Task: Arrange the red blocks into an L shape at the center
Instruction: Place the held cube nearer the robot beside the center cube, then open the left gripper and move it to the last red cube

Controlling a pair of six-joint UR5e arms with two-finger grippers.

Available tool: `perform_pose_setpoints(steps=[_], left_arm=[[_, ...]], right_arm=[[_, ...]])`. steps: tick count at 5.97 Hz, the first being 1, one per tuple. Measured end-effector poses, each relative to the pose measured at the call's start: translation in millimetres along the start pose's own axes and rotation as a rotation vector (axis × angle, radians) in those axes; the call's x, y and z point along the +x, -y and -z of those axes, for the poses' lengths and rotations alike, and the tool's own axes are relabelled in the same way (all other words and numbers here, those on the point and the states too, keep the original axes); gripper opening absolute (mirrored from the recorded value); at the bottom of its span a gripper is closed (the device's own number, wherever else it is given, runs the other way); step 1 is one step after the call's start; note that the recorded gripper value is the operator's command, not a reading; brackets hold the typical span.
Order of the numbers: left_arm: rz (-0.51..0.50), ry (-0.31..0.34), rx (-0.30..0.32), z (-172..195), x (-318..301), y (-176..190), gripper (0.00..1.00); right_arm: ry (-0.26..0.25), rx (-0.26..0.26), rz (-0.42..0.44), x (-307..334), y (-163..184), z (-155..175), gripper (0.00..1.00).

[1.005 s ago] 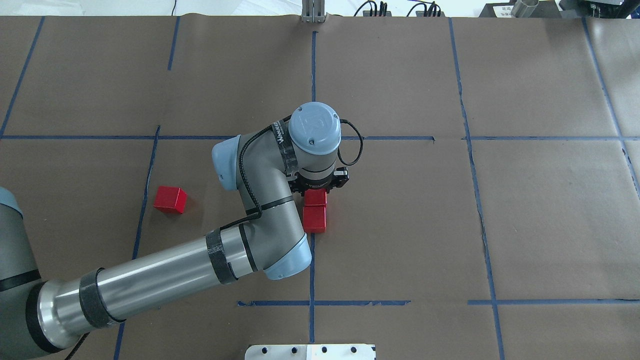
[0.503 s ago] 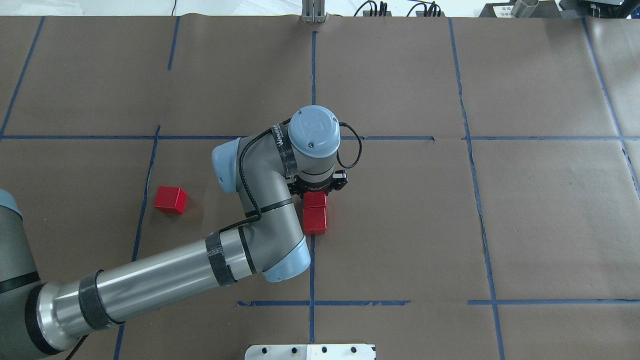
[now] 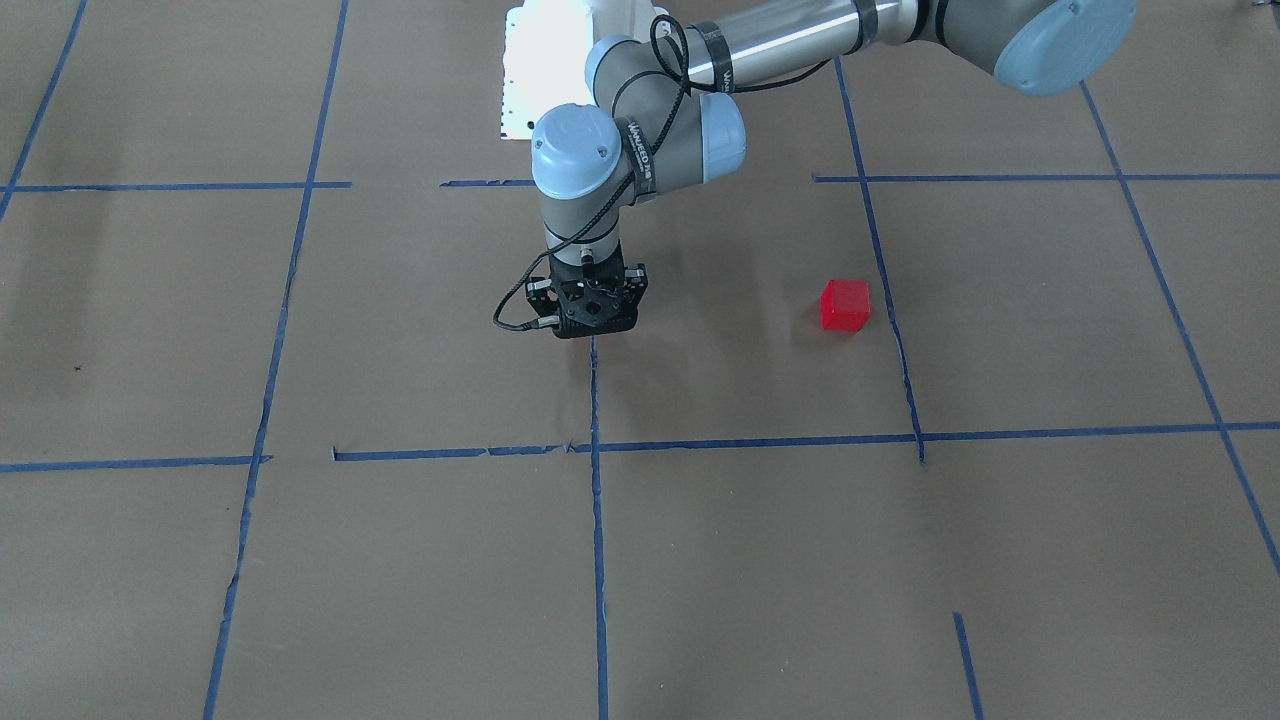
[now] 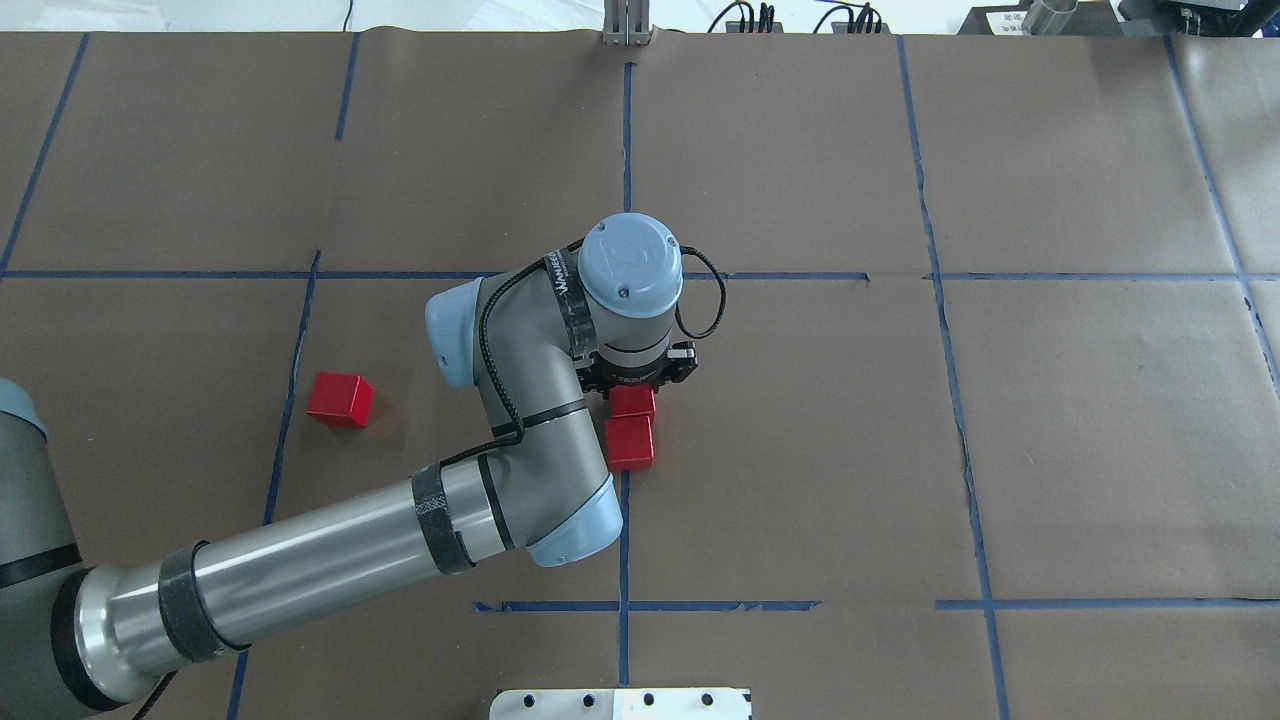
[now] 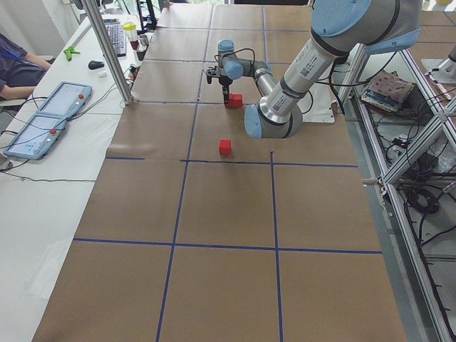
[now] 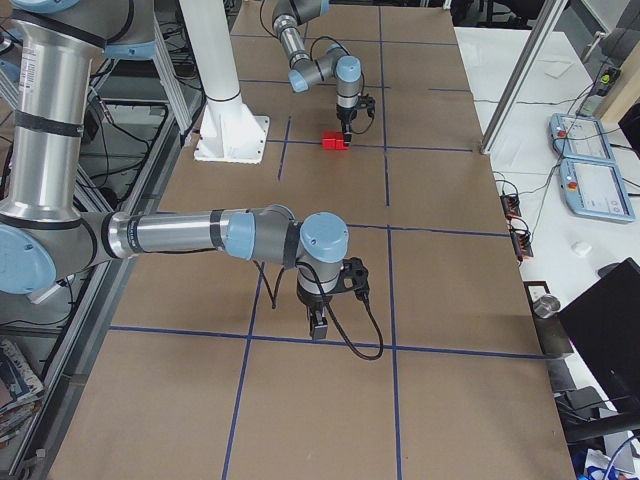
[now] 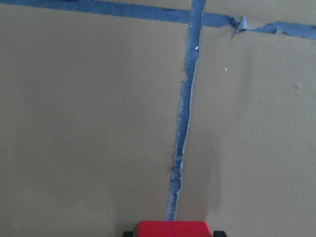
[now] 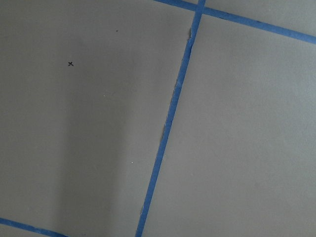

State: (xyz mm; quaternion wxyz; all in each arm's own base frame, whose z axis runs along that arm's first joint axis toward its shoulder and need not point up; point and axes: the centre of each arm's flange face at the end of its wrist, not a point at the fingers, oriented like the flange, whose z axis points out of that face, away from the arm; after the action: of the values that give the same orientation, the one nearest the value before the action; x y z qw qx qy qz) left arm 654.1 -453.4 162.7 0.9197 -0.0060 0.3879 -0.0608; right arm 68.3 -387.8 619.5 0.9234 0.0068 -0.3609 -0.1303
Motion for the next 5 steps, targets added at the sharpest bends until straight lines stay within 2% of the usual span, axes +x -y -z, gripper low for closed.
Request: perform_pose_setpoints(steps=[5], left_arm=[[-0.006, 0.001, 0.002, 0.3, -1.7, 2.4, 0.41]], right_arm=[[0.000, -0.001, -0.002, 0.3, -0.6, -0.3, 1.00]])
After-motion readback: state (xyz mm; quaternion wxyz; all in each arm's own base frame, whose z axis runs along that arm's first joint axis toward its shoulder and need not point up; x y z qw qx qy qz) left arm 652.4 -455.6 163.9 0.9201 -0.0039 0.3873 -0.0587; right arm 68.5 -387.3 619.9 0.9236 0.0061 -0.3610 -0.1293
